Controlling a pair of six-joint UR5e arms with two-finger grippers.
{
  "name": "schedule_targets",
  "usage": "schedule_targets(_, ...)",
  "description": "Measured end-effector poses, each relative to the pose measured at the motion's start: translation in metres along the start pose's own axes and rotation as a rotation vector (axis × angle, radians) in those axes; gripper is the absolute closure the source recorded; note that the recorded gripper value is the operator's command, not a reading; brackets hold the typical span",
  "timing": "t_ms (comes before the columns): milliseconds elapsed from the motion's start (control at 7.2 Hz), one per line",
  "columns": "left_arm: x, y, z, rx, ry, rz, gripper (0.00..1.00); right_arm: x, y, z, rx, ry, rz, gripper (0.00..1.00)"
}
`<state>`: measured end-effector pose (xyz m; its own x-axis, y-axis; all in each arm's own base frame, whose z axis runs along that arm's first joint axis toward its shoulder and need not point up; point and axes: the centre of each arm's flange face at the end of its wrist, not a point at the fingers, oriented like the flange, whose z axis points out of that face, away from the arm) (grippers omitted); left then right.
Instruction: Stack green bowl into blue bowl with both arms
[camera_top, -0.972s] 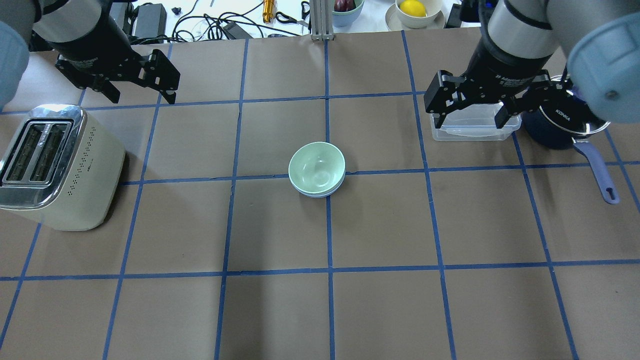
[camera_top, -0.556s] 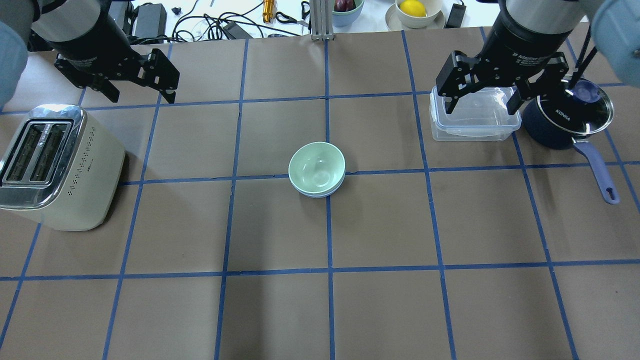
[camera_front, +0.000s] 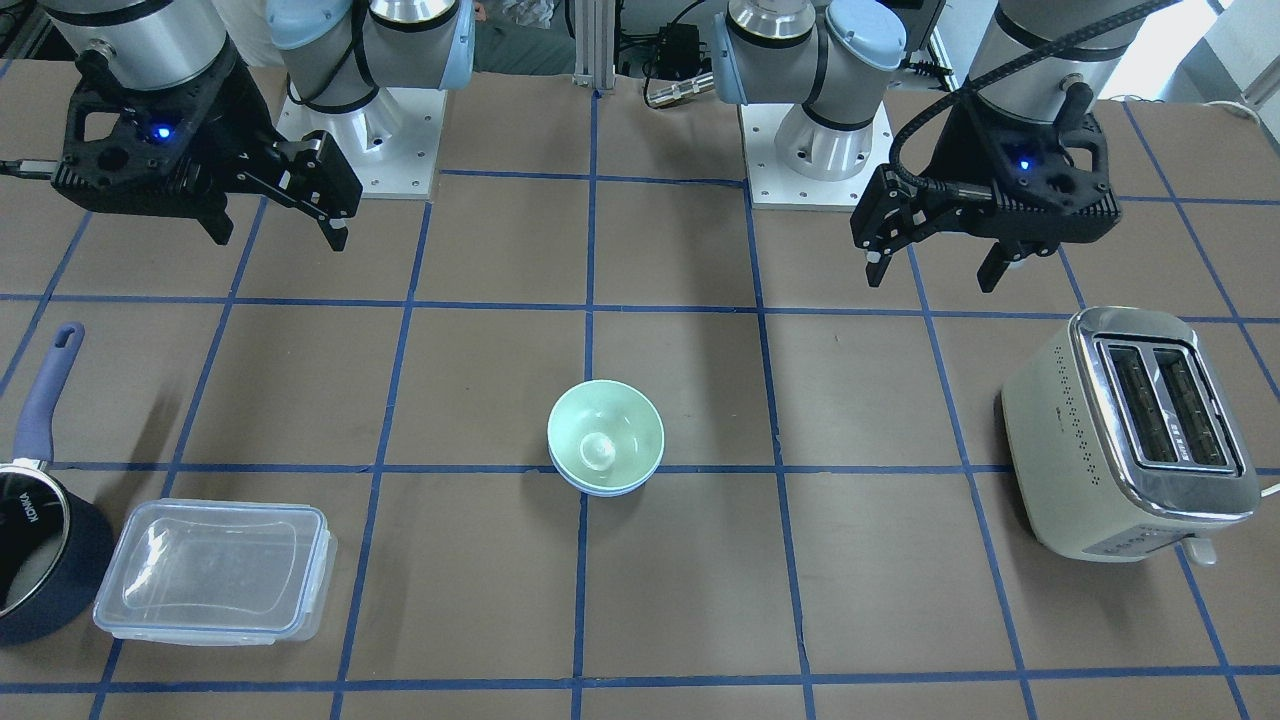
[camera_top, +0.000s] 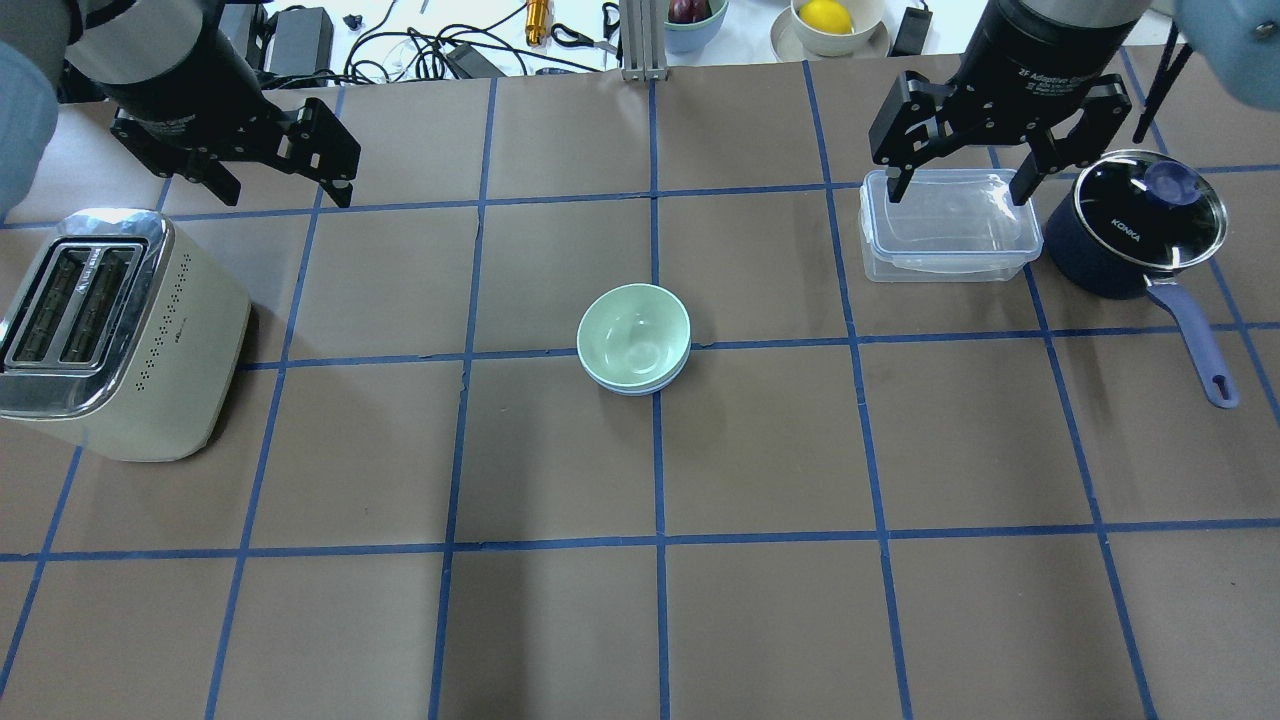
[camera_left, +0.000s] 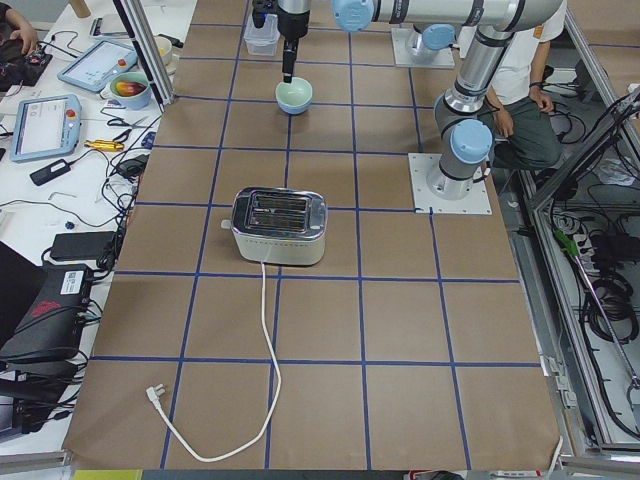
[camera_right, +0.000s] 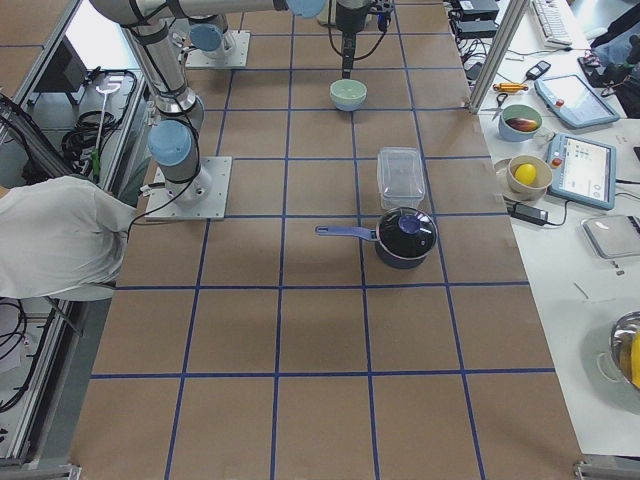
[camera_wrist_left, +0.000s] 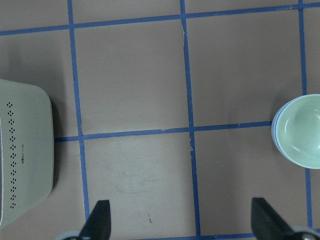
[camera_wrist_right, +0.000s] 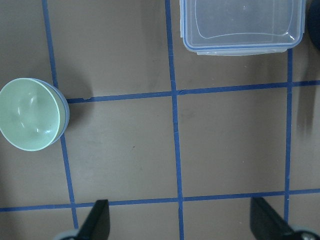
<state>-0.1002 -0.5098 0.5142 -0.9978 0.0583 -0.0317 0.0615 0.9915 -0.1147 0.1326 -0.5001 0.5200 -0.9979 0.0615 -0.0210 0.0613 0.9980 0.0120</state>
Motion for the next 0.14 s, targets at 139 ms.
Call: schedule_targets(139,0.0002,-0.0001,0.0001,0.0,0.0,0.0,0.0,0.0001,0.0008,0.0002,-0.003,0.0,-0.006,0.0)
